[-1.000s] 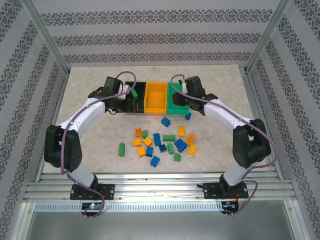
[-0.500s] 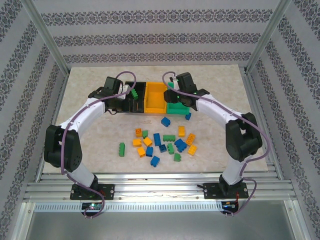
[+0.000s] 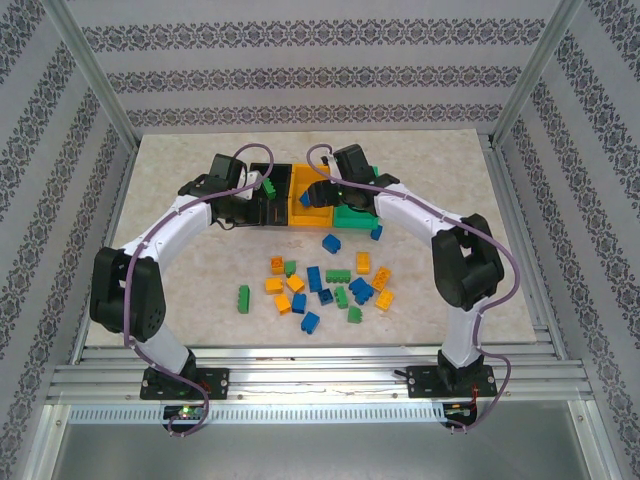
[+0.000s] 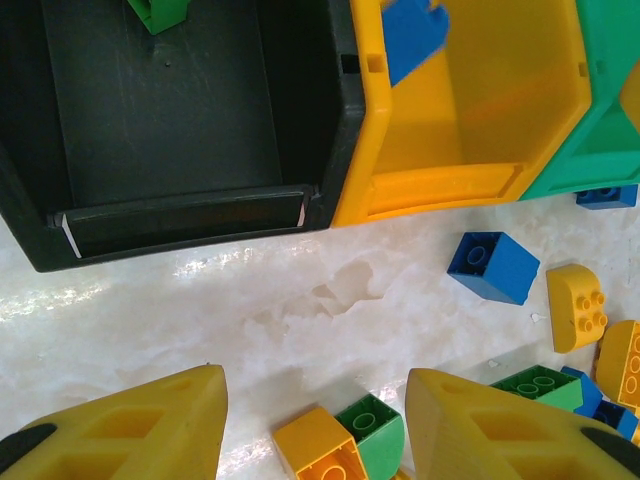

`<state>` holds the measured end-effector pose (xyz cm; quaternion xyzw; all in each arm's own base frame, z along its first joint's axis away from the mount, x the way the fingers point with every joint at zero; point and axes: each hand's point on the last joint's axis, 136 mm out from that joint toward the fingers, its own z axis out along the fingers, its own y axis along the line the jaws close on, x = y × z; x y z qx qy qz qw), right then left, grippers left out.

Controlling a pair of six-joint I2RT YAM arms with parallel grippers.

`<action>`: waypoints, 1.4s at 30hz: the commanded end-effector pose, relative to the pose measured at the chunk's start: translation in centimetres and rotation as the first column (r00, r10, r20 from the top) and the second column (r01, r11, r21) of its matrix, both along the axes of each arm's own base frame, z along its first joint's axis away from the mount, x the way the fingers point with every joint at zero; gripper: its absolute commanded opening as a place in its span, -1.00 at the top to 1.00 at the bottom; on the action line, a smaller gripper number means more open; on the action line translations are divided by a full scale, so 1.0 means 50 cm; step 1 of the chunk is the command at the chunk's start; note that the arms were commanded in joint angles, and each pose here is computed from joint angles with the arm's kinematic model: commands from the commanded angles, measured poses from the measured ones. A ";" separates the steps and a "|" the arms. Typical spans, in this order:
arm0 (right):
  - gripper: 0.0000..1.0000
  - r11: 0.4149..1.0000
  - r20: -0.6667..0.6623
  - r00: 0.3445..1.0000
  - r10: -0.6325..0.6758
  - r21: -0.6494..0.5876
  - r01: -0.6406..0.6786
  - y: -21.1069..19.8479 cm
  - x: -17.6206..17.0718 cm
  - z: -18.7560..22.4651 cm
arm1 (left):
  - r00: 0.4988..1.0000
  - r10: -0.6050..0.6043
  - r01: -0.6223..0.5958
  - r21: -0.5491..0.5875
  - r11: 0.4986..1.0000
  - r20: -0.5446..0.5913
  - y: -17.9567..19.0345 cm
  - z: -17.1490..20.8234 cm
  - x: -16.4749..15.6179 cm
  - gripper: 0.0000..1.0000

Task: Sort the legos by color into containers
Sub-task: Place the lego in the container, then pick up the lego from the center of the table.

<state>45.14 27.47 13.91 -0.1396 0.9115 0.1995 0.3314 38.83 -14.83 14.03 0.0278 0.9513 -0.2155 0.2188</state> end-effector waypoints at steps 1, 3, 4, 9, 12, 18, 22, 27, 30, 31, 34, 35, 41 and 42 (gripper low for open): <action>-0.32 1.000 0.038 0.999 0.019 0.004 -0.019 -0.007 -0.044 0.046 | 1.000 -0.004 0.004 -0.022 1.000 0.022 0.000 0.019 0.018 0.01; -0.31 1.000 0.024 1.000 0.013 -0.002 -0.013 -0.025 -0.075 0.036 | 1.000 -0.009 0.010 -0.026 1.000 0.018 -0.003 0.019 0.015 0.01; -0.31 1.000 0.012 1.000 0.012 -0.008 -0.012 -0.033 -0.090 0.029 | 1.000 -0.010 0.011 -0.027 1.000 0.020 -0.003 0.020 0.016 0.00; -0.30 0.998 -0.043 0.999 -0.009 -0.063 0.006 -0.089 -0.179 -0.024 | 0.999 -0.021 0.022 -0.048 0.999 0.027 -0.010 0.027 0.016 0.01; -0.30 0.994 -0.101 0.995 -0.020 -0.110 0.009 -0.123 -0.229 -0.069 | 0.999 -0.022 0.024 -0.053 0.998 0.031 -0.011 0.028 0.016 0.01; -0.30 0.984 -0.179 0.981 -0.071 -0.175 0.039 -0.177 -0.298 -0.135 | 0.999 -0.026 0.028 -0.056 0.998 0.022 -0.013 0.023 0.016 0.01; -0.28 0.981 -0.248 0.966 -0.074 -0.193 0.025 -0.180 -0.315 -0.189 | 0.999 -0.033 0.033 -0.058 0.998 0.012 -0.015 0.019 0.013 0.01; -0.27 0.978 -0.277 0.959 -0.058 -0.208 -0.001 -0.158 -0.309 -0.214 | 0.999 -0.036 0.036 -0.060 0.998 0.015 -0.016 0.021 0.013 0.01; -0.27 0.967 -0.288 0.955 -0.073 -0.255 -0.003 -0.161 -0.296 -0.227 | 0.999 -0.034 0.036 -0.057 0.998 0.025 -0.015 0.025 0.014 0.01; -0.26 0.963 -0.286 0.955 -0.076 -0.268 -0.003 -0.162 -0.293 -0.231 | 0.999 -0.033 0.035 -0.056 0.998 0.028 -0.015 0.026 0.014 0.01; -0.15 0.953 -0.290 0.953 -0.086 -0.302 -0.006 -0.168 -0.288 -0.243 | 0.999 -0.035 0.036 -0.057 0.998 0.022 -0.015 0.021 0.013 0.01; -0.10 0.949 -0.295 0.951 -0.090 -0.316 -0.008 -0.170 -0.286 -0.247 | 0.999 -0.036 0.037 -0.058 0.998 0.019 -0.016 0.018 0.012 0.01; 0.26 0.933 -0.295 0.950 -0.099 -0.359 -0.014 -0.181 -0.286 -0.260 | 0.999 -0.042 0.042 -0.061 0.997 0.007 -0.019 0.014 0.013 0.01; 0.34 0.934 -0.296 0.950 -0.097 -0.358 -0.016 -0.181 -0.286 -0.258 | 0.999 -0.040 0.041 -0.059 0.997 0.012 -0.018 0.015 0.014 0.01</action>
